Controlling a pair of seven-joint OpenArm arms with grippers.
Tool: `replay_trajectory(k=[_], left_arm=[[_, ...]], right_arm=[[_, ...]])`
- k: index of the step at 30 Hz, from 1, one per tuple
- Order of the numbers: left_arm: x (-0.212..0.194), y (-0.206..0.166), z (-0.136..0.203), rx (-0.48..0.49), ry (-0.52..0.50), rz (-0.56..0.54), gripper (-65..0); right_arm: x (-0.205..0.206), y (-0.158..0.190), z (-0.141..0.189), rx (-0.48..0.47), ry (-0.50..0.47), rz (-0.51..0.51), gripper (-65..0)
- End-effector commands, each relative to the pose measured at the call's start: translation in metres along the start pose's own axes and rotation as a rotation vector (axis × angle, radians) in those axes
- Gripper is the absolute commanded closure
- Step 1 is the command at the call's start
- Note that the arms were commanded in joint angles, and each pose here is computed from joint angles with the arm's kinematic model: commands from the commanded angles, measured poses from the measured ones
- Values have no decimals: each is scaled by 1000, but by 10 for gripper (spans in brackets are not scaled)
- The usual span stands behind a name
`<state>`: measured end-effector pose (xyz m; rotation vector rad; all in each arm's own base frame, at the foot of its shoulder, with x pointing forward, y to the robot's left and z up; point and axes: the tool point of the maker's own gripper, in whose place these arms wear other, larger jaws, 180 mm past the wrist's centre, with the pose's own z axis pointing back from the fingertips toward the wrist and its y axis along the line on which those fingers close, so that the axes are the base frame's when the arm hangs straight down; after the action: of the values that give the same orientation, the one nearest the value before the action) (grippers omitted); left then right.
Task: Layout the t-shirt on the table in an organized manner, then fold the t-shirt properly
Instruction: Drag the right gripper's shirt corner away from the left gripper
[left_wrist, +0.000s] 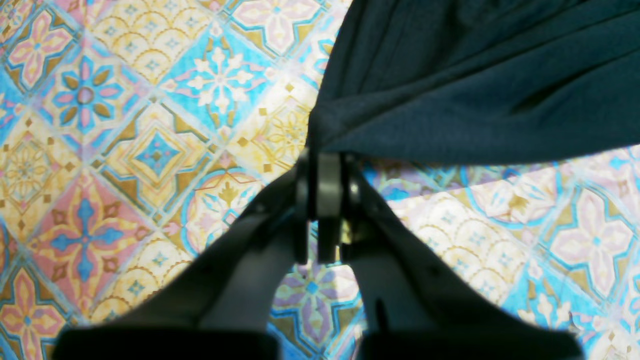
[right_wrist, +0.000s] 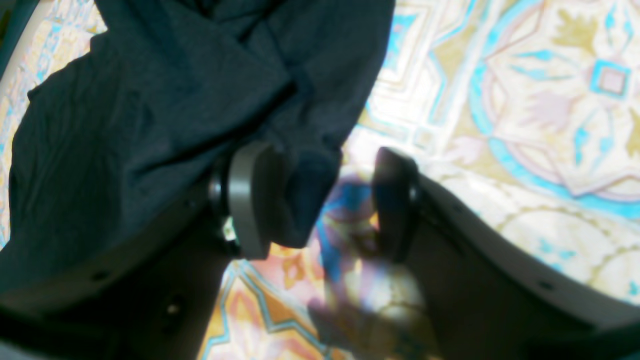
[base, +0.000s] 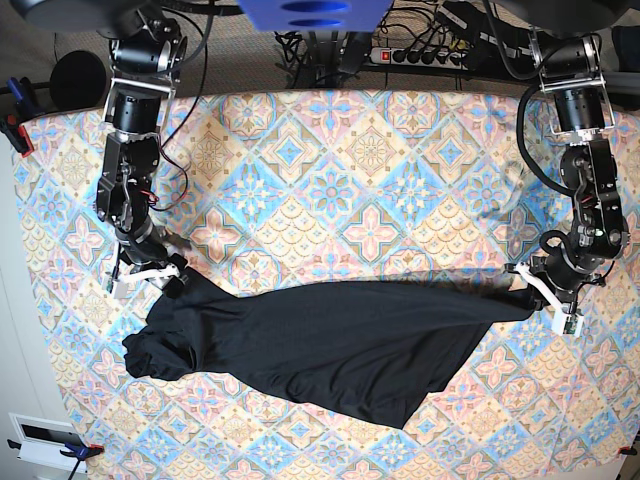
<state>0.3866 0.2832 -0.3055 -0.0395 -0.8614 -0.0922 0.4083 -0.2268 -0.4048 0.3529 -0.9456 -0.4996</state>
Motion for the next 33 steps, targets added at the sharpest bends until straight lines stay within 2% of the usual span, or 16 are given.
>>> replay_trajectory(k=[1, 19, 21, 24, 25, 33], left_arm=[[21, 6, 6, 13, -60, -14, 0], [22, 8, 7, 17, -63, -10, 0], [22, 8, 7, 17, -63, -10, 0], [22, 9, 7, 18, -64, -9, 0], [22, 9, 7, 18, -64, -9, 0], [23, 6, 7, 13, -87, -12, 0]], right_arm=[[24, 9, 0, 27, -58, 8, -304], [6, 22, -5, 48, -29, -14, -293], [6, 22, -5, 48, -29, -14, -236], [6, 22, -5, 49, -29, -13, -90], [6, 22, -5, 50, -29, -14, -61], [20, 32, -1, 72, -68, 2, -2]])
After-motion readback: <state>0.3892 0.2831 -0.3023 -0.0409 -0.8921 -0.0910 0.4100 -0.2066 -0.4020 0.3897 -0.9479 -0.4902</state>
